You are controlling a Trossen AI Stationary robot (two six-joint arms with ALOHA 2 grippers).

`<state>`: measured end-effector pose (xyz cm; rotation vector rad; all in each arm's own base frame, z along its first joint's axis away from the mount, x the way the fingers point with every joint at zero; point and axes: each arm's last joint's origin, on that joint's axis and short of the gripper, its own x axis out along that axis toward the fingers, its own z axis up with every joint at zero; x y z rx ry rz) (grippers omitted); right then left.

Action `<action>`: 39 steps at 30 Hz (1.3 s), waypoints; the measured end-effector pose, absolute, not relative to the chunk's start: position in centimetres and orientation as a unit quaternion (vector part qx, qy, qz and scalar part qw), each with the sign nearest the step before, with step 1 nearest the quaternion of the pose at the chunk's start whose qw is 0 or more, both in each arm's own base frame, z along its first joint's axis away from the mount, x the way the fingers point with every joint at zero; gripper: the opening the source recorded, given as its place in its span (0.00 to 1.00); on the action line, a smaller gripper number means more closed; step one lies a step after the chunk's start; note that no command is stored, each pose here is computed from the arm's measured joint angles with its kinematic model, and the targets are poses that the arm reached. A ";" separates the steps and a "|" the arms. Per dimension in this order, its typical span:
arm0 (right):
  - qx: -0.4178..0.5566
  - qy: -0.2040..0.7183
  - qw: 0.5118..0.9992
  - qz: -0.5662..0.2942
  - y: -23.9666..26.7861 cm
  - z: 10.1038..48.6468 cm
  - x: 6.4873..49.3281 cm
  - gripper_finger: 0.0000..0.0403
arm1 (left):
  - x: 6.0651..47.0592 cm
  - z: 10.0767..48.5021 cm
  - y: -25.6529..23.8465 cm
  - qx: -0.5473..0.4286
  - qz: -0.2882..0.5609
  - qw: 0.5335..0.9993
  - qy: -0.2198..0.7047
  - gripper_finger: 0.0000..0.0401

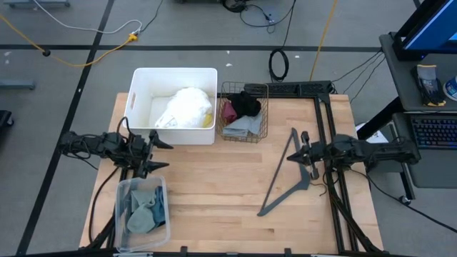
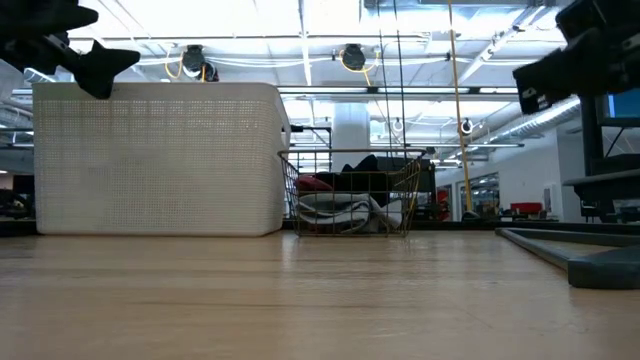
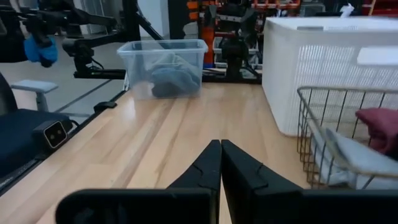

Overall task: Pick & Place Cloths
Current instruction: Return to Home Position

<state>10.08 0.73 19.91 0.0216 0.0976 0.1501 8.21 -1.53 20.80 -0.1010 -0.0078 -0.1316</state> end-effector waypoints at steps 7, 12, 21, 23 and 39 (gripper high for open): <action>0.033 0.037 0.996 0.074 0.8 17.2 10.6 0.01 | 8.2 20.8 -1.4 -0.051 -0.050 0.997 -0.006 0.81; 0.065 0.013 0.995 0.074 0.8 17.0 10.7 0.01 | 8.2 20.9 -1.4 -0.052 -0.050 0.997 -0.011 0.81; 0.069 0.014 0.995 0.074 0.8 16.9 10.8 0.01 | 8.2 20.9 -1.5 -0.037 -0.058 0.998 -0.012 0.81; 0.069 0.014 0.995 0.074 0.8 16.9 10.8 0.01 | 8.2 21.0 -1.5 -0.032 -0.060 0.997 -0.018 0.81; 0.069 0.015 0.995 0.073 0.8 16.9 10.8 0.01 | 8.0 21.8 -2.1 -0.019 -0.172 0.983 -0.056 0.81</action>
